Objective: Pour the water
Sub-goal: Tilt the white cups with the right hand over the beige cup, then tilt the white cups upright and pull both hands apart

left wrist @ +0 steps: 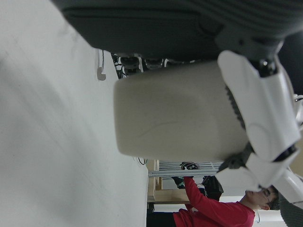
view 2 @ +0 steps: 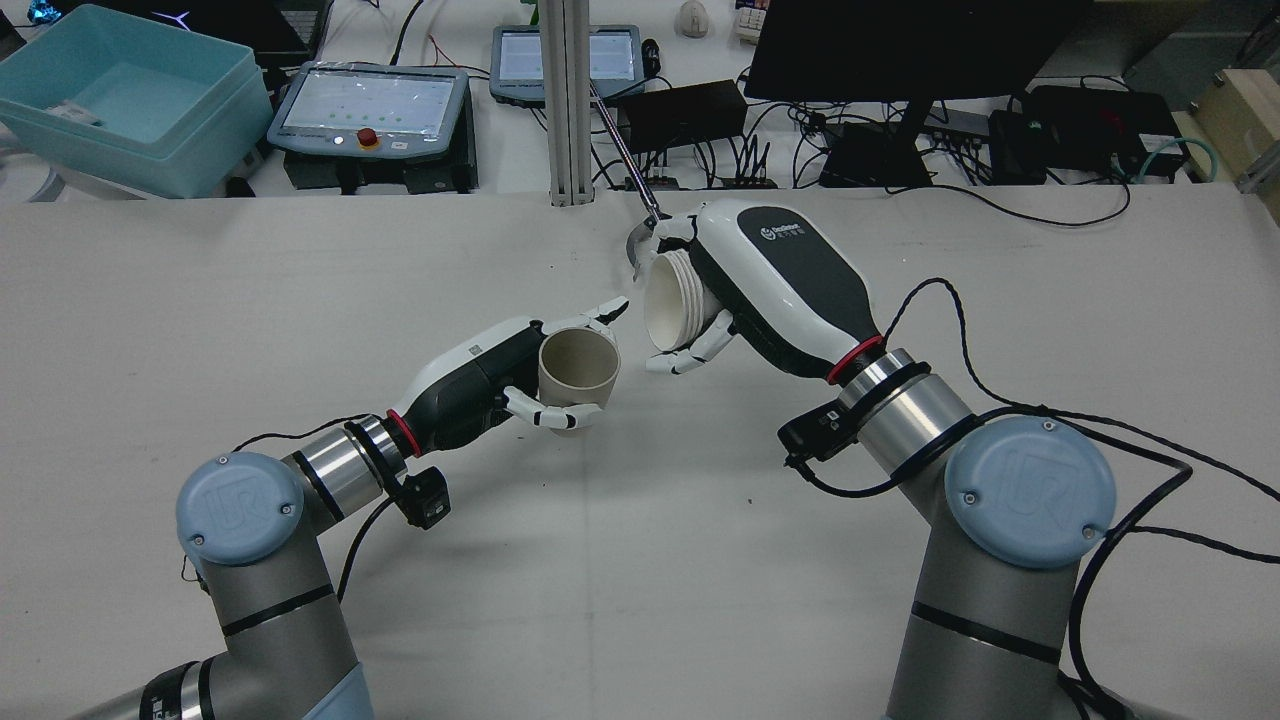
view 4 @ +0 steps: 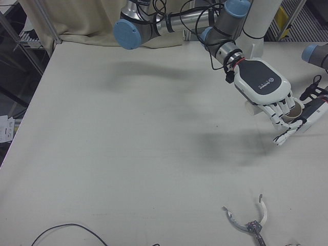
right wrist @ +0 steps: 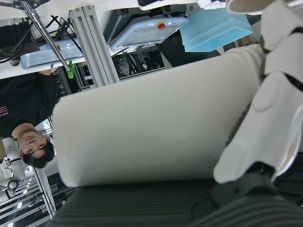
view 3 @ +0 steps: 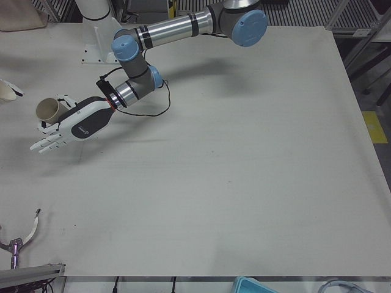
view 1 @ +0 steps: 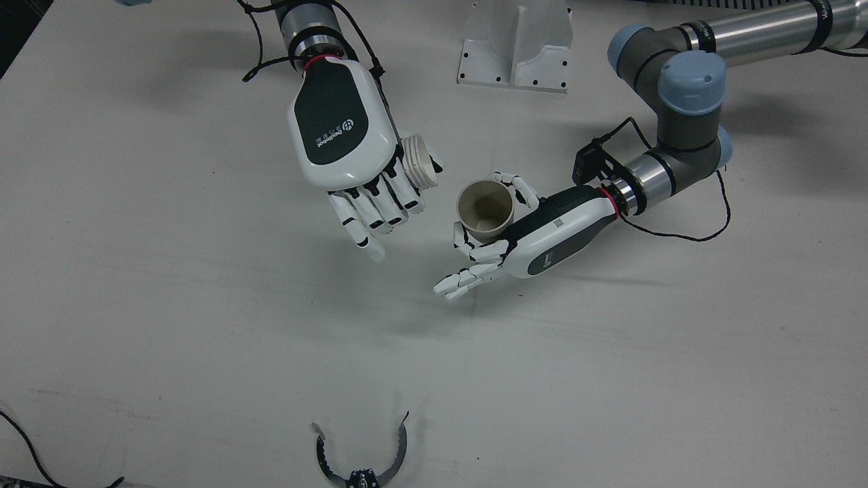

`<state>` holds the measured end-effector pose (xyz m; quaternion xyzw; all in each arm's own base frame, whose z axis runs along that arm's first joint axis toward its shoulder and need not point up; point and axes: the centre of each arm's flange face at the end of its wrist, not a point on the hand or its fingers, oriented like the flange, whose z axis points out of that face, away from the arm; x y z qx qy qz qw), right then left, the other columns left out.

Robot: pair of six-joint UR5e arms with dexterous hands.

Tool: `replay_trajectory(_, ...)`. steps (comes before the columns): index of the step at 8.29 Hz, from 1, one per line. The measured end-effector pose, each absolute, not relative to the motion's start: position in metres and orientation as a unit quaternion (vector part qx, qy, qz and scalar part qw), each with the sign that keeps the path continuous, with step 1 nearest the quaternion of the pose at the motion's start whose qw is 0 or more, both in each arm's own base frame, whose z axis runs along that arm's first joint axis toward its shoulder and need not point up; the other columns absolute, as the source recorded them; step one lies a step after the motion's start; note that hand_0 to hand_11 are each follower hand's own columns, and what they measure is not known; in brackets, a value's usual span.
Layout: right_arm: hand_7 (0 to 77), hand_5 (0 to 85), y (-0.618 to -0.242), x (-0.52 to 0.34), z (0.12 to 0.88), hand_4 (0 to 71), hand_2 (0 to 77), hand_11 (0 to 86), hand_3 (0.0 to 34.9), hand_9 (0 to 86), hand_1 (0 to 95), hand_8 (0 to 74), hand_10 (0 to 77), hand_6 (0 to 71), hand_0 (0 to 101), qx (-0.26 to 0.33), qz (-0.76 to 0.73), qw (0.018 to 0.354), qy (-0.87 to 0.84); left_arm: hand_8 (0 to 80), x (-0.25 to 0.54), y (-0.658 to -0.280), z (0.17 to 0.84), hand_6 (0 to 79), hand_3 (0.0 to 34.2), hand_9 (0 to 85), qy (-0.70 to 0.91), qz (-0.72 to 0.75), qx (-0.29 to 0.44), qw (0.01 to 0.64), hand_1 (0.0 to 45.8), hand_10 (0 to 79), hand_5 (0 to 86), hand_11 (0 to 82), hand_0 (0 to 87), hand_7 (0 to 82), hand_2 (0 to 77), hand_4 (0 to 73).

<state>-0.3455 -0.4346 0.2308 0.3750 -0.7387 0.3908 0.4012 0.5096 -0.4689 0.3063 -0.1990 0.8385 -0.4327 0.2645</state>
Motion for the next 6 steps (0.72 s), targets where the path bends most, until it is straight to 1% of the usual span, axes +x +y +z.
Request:
replay_trajectory(2,66.0,60.0,-0.441,-0.351,0.222,22.9,24.5,28.4,0.0,57.3,7.1,41.5,17.5,50.7,60,0.376,0.392,0.398,-0.739,1.6,0.509,-0.47,0.307,2.7,0.0,2.7,0.838,-0.433,-0.198,0.265,16.9,4.4,53.5,9.8,40.1,6.0,41.5,21.8)
replay_trajectory(3,66.0,60.0,-0.447,-0.335,0.214,22.9,24.5,28.4,0.0,57.3,7.1,41.5,17.5,50.7,59,0.381,0.4,0.379,-0.742,1.6,0.505,-0.473,0.308,2.7,0.0,2.7,0.839,-0.435,-0.197,0.263,16.9,4.4,53.5,9.8,40.1,6.5,41.5,21.8)
replay_trajectory(4,67.1,60.0,-0.459,-0.308,0.214,23.5,24.5,29.5,0.0,57.3,7.1,41.5,17.5,49.1,58,0.378,0.421,0.351,-0.746,1.6,0.493,-0.483,0.309,2.7,0.0,2.7,0.84,-0.439,-0.189,0.257,16.9,4.4,53.5,9.8,40.1,6.5,41.5,21.8)
replay_trajectory(5,67.1,60.0,-0.473,-0.277,0.23,23.5,24.5,29.5,0.0,57.3,7.1,41.5,17.5,49.1,58,0.355,0.46,0.314,-0.751,1.6,0.472,-0.498,0.314,2.7,0.0,2.7,0.84,-0.448,-0.177,0.25,16.9,4.4,53.5,9.8,40.1,6.0,41.5,21.8)
replay_trajectory(6,68.2,60.0,-0.485,-0.243,0.264,22.9,24.5,30.5,0.0,57.3,6.5,41.5,19.1,48.5,56,0.319,0.51,0.272,-0.751,1.6,0.444,-0.515,0.327,2.7,0.0,2.7,0.836,-0.463,-0.163,0.244,16.9,4.4,53.5,9.8,40.1,6.0,41.5,21.8)
